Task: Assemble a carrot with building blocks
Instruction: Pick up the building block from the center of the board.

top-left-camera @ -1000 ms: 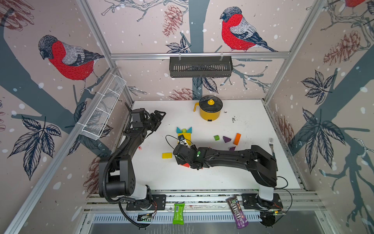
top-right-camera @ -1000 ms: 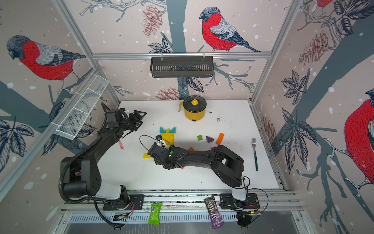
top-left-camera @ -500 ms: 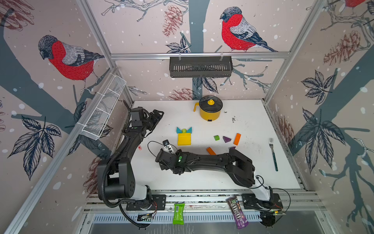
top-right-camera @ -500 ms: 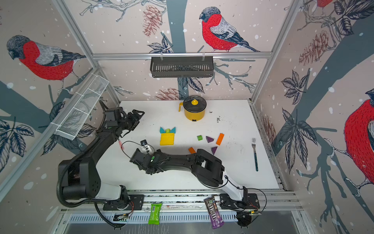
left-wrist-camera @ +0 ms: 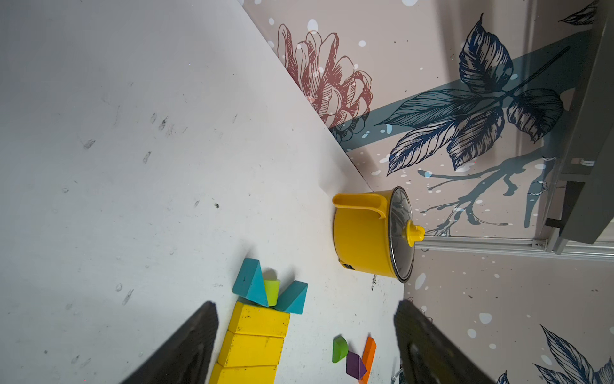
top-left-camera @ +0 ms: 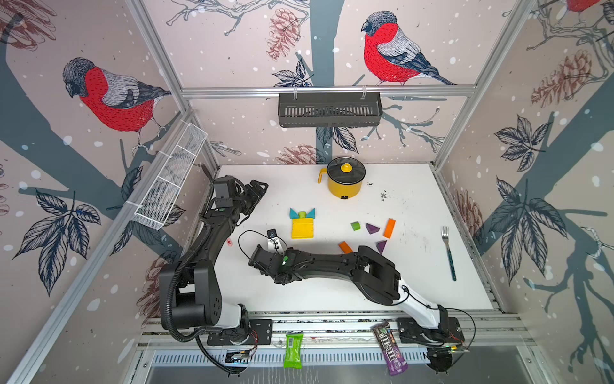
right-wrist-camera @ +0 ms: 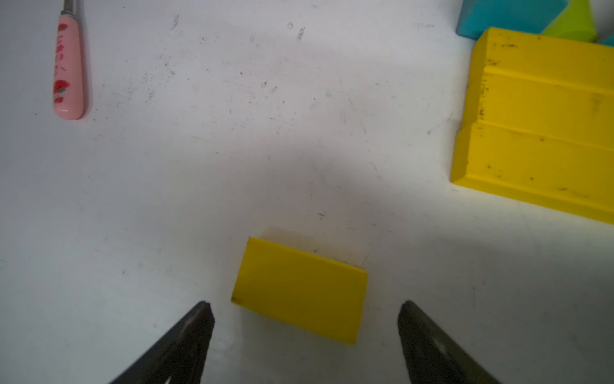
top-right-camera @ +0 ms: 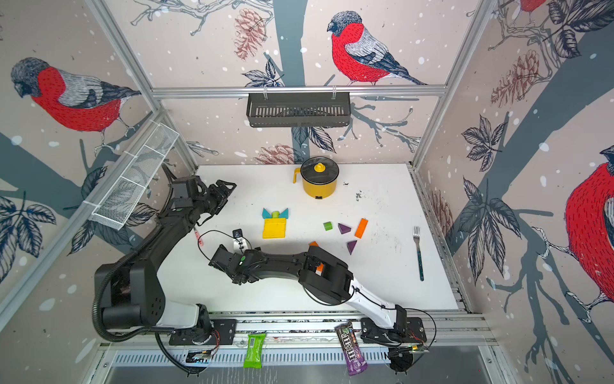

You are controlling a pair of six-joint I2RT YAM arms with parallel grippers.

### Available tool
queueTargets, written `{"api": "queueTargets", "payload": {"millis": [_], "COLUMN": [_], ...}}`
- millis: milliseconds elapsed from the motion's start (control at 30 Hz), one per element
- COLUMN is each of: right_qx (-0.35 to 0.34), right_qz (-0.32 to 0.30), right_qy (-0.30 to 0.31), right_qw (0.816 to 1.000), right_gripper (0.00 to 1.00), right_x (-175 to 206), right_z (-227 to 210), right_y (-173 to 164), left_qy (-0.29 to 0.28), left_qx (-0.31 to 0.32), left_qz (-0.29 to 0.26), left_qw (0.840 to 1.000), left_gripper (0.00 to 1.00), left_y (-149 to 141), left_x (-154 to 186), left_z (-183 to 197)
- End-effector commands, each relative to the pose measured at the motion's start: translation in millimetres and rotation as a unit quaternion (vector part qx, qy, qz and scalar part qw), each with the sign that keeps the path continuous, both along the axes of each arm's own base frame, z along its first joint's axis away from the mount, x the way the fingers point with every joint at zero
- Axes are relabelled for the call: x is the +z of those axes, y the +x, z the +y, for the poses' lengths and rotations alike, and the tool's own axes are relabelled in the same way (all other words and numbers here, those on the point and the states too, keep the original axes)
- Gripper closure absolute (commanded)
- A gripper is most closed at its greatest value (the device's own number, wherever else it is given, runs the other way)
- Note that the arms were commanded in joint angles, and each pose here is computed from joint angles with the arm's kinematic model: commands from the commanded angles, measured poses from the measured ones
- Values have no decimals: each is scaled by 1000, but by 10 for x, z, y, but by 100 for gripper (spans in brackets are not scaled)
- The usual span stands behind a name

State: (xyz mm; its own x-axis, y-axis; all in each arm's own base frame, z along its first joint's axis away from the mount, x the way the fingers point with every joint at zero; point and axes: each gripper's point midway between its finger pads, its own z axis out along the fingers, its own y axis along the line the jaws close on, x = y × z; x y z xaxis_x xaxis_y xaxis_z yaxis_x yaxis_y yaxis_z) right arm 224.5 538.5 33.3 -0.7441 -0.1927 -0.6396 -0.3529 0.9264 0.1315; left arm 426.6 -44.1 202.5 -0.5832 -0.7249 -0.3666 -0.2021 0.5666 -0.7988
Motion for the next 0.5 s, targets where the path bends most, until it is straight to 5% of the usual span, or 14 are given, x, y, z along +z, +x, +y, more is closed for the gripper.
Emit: {"api": "queueTargets", "payload": {"millis": [0, 467], "right_qx": [-12, -15], "right_qz": [-1, -51], "right_qy": [-7, -24], "right_qw": [1000, 998], "right_gripper": [14, 41], "right_x": [-46, 88], "right_z": [-31, -223], "right_y": [36, 167], "left_qy": [0, -2], "left_qx": [0, -5], "left_qz": [-16, -40], "left_qw": [1000, 999], "left_gripper": [16, 16], "left_y": [11, -22], "left_x": [99, 274], "left_z": [8, -19]}}
